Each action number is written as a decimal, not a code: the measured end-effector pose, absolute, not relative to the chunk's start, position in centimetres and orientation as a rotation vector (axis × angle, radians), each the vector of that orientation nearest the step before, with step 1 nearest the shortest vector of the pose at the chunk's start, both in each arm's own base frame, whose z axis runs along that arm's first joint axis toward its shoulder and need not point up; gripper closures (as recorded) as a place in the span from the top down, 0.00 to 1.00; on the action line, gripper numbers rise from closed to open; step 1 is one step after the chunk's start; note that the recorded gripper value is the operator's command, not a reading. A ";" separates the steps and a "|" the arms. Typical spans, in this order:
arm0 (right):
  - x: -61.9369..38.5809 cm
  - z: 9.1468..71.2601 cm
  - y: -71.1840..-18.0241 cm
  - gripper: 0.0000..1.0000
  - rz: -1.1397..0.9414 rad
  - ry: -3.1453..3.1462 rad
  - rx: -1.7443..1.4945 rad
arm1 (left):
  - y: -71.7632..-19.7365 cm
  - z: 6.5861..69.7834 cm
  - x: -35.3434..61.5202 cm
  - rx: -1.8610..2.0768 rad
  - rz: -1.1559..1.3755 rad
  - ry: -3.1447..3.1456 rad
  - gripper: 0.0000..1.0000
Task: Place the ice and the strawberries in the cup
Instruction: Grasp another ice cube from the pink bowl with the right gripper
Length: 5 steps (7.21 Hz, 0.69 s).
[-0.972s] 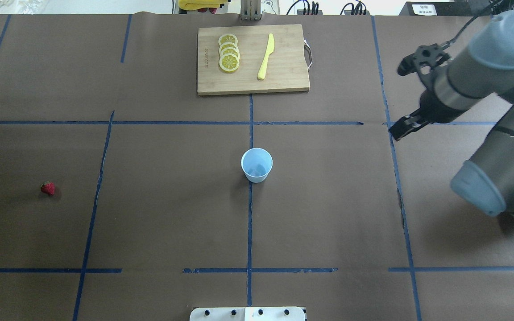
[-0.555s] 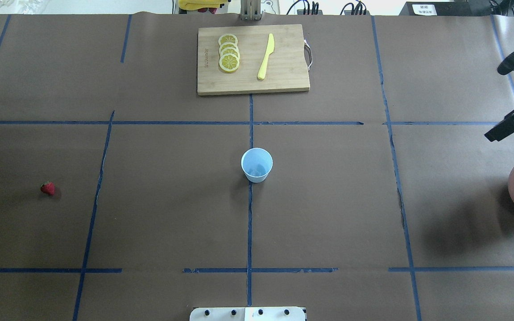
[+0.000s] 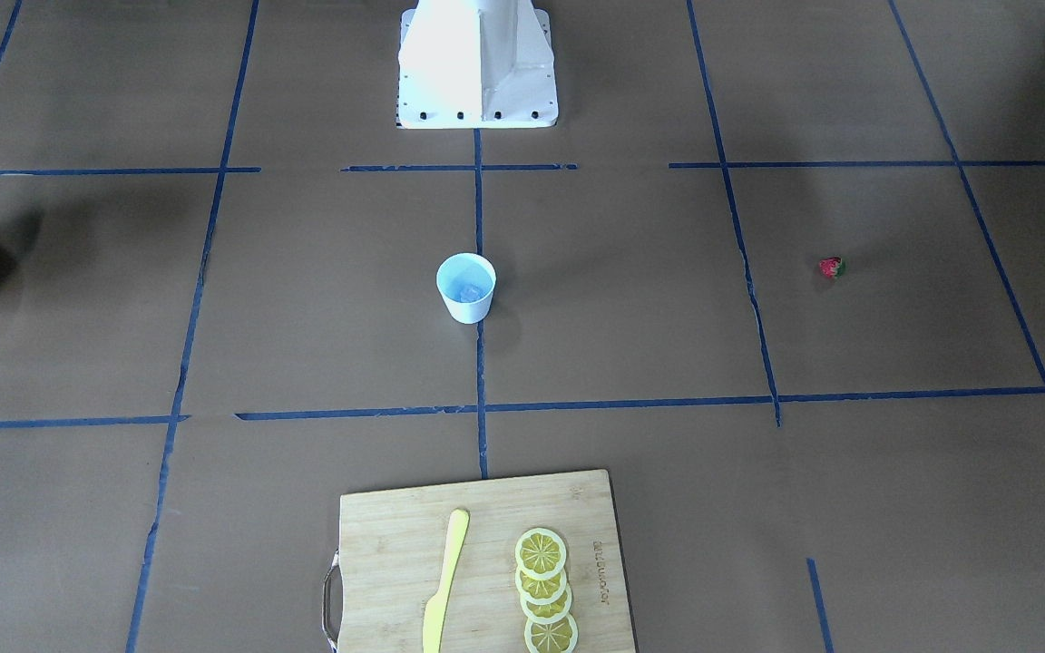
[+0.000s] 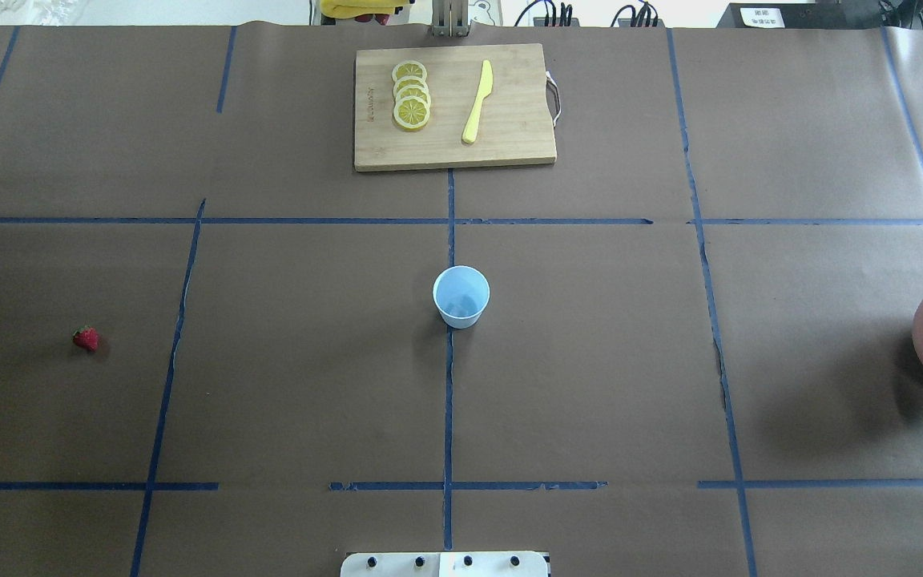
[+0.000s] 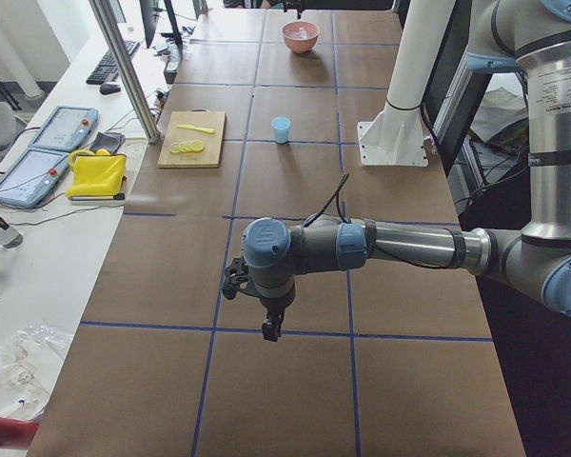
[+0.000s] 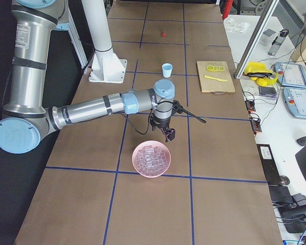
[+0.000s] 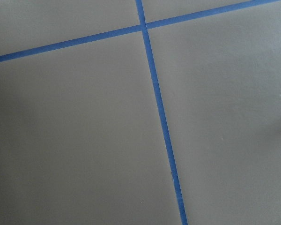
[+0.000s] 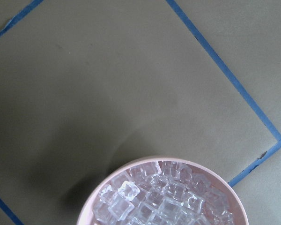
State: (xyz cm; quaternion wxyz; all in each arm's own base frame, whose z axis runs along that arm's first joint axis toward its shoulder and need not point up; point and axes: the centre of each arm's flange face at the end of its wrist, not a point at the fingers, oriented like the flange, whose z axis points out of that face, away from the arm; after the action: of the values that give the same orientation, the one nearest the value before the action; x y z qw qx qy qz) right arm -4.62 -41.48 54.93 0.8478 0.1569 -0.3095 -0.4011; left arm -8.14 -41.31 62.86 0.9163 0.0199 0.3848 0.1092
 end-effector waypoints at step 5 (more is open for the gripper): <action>-5.3 61.1 -38.0 0.89 -1.064 -0.613 0.452 | -41.3 62.9 -8.1 0.038 0.223 0.792 1.00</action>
State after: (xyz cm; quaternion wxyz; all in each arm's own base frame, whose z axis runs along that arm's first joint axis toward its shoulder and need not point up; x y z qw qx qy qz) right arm -5.30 -38.04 61.13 0.7934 0.2102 -0.2851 -0.4950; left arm -8.14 -41.29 62.94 0.9163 0.0186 0.3850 0.1086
